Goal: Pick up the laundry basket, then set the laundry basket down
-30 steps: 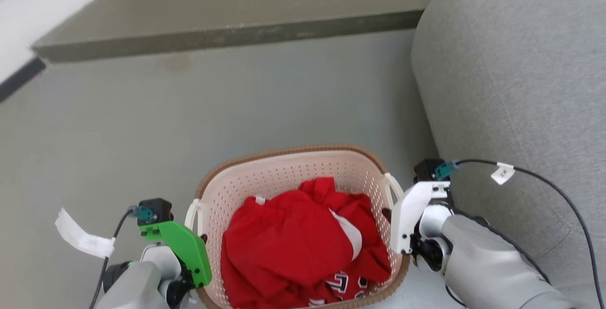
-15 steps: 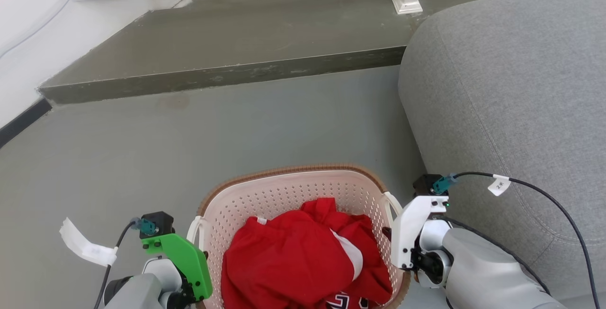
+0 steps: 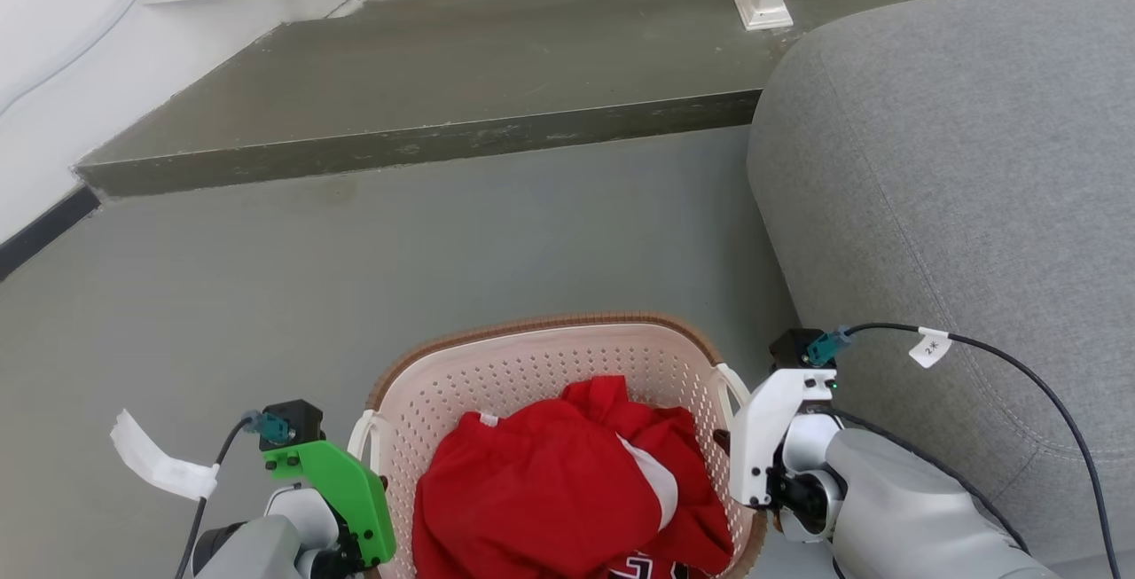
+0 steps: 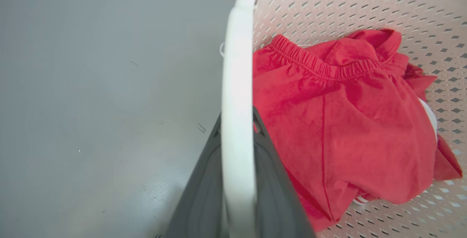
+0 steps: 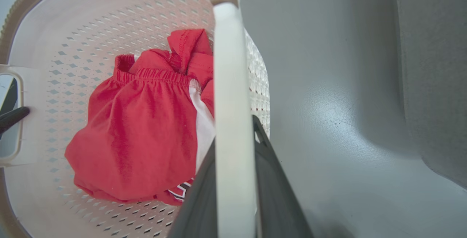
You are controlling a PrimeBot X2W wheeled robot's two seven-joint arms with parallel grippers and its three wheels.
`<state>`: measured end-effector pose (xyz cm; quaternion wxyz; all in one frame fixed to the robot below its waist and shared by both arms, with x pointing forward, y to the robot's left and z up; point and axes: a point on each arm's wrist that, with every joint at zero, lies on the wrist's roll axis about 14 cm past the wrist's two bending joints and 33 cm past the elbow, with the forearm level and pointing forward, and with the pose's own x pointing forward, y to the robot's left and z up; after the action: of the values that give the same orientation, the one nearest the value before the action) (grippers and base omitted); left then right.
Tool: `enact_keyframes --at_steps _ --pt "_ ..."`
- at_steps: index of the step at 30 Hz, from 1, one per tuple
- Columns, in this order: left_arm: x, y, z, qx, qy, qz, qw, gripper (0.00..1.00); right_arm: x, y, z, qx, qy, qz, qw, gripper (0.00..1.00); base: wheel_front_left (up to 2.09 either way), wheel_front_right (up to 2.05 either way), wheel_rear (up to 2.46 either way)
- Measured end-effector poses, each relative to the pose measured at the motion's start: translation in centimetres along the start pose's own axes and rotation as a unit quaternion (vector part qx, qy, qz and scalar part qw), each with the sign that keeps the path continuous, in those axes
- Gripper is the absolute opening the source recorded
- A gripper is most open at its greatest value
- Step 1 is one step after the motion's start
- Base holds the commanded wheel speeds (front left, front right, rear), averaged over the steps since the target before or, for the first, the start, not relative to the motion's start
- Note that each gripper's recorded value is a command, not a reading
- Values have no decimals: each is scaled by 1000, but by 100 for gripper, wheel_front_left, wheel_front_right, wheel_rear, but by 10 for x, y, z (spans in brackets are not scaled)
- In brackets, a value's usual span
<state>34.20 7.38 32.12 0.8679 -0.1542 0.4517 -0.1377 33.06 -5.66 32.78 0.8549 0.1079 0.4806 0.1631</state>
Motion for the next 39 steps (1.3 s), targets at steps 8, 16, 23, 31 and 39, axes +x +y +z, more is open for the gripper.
enact_keyframes --at_steps 8,16,23,31,39 --pt "1 0 -1 -1 2 0 1000 0 1 0 -1 3 2 -2 1000 0 0 0 0" --pt "2 1 -2 -2 5 1 1000 0 2 0 -3 3 5 -1 1000 0 0 0 0" --pt "2 2 -4 -4 7 2 1000 0 3 0 -4 2 8 -1 1000 0 0 0 0" --pt "5 4 -6 -7 13 3 1000 0 6 0 -6 3 15 0 1000 0 0 0 0" --pt "12 7 -6 -10 15 3 1000 0 13 -2 -2 3 16 -1 1000 0 0 0 0"
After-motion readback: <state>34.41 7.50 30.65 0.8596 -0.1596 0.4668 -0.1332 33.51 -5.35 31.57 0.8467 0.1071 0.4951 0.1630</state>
